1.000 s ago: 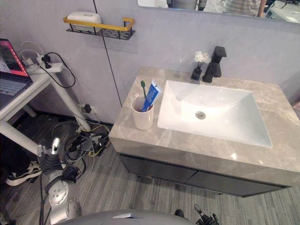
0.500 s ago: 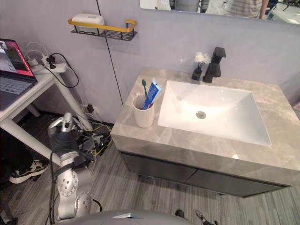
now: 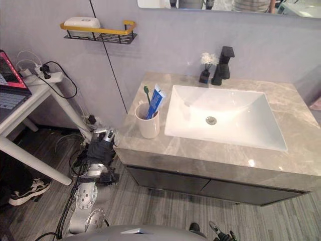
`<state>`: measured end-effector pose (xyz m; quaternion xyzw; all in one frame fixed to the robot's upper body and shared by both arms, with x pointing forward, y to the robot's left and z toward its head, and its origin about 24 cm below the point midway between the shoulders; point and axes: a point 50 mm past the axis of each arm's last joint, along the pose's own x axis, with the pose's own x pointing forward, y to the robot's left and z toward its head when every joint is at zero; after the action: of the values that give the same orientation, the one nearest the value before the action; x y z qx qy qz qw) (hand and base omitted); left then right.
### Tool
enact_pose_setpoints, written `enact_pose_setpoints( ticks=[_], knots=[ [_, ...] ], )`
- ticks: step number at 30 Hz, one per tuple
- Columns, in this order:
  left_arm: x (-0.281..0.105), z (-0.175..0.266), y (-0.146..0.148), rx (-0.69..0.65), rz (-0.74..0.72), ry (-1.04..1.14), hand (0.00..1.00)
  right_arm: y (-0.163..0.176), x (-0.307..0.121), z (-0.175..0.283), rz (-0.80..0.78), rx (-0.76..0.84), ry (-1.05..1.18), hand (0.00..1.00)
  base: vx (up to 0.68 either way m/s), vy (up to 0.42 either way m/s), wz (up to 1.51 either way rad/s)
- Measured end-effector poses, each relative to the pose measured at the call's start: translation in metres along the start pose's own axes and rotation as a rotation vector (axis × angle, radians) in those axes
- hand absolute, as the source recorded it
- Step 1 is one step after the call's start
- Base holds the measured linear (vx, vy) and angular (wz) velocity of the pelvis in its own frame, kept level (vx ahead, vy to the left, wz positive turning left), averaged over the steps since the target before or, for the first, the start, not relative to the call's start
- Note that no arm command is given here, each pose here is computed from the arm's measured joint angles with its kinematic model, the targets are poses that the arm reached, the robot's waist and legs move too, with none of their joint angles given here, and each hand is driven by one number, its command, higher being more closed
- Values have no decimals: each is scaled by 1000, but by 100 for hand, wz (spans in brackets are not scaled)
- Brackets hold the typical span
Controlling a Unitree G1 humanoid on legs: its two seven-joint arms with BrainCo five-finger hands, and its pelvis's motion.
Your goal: Organize washtable
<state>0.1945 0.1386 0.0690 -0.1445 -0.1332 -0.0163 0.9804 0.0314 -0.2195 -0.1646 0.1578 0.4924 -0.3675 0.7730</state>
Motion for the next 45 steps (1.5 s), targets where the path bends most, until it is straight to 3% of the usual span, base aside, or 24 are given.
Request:
enact_pose_setpoints(
  ticks=[6, 19, 37, 45],
  knots=[
    [-8, -25, -9, -21, -73, 134, 100, 0, 0, 0, 0, -1, -1, 0, 0, 0, 0],
    [-2, -40, -28, -28, -209, 202, 100, 2, 0, 4, 8, 5, -20, 0, 20, -1, -1],
    [25, -38, -34, 5, -200, 153, 100, 3, 1, 9, 10, 10, -35, 0, 5, 1, -4],
    [34, -38, -26, 26, -129, 141, 100, 5, 1, 11, 13, 13, -39, 0, 0, 2, -2]
  ],
)
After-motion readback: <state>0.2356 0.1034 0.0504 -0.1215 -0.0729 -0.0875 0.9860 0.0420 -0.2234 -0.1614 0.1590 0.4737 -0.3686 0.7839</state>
